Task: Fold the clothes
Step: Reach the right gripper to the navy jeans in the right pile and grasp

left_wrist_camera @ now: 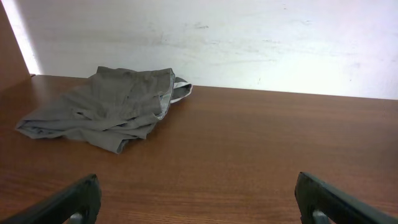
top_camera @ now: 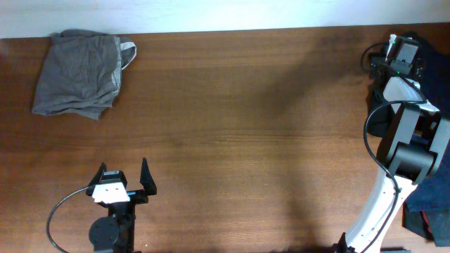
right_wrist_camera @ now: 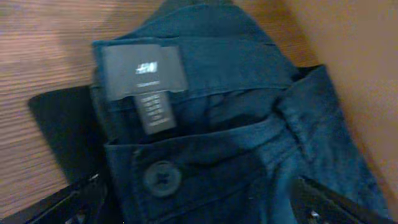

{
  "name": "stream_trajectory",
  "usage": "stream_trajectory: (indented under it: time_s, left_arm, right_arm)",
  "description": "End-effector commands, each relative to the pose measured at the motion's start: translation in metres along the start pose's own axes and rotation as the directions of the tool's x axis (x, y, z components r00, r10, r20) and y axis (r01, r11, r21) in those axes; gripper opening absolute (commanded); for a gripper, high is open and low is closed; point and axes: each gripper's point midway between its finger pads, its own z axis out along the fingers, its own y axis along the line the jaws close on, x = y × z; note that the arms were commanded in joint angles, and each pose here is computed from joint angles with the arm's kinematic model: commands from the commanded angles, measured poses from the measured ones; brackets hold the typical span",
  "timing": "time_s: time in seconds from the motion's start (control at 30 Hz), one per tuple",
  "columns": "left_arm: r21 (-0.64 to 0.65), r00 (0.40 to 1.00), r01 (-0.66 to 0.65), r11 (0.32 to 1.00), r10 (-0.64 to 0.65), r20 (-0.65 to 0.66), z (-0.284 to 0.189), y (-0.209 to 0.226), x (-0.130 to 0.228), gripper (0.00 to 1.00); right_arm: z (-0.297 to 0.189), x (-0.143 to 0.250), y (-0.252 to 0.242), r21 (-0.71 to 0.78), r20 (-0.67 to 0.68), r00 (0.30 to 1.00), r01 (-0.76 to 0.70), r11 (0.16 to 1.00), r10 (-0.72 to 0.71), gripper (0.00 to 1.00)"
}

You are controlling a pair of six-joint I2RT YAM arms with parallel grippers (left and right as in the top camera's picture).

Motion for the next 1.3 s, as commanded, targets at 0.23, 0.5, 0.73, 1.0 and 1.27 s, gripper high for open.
stream_trajectory:
  time_s: [0.23,0.5,0.73,1.0,1.27]
  left_arm:
    - [0.011,1.0,-0.016,1.0,0.016,0.0,0.0,-0.001,0.002,0.99]
    - [0.011,1.0,-0.016,1.0,0.016,0.0,0.0,-0.001,0.002,0.99]
    - [0.011,1.0,-0.016,1.0,0.016,0.0,0.0,-0.001,0.002,0.99]
    - [0.011,1.0,-0.016,1.0,0.016,0.0,0.0,-0.001,0.002,0.99]
    - [0.011,1.0,-0.016,1.0,0.016,0.0,0.0,-0.001,0.002,0.99]
  right_arm:
    - [0.006,0.005,0.016,-0.06,-0.004,1.0,-0.01,0.998,0.009,0.99]
    - [0.014,0.025,0.012,-0.002,-0.066,0.998,-0.023,1.0,0.023,0.77]
    - [0.006,0.009,0.003,0.044,-0.034,0.997,-0.068,0.997,0.07,0.6]
    - [-0.008,-0.014,0.01,0.033,0.017,0.998,-0.069,0.997,0.068,0.31]
    - [-0.025,-0.036,0.012,0.024,0.062,0.993,-0.105,0.994,0.104,0.04]
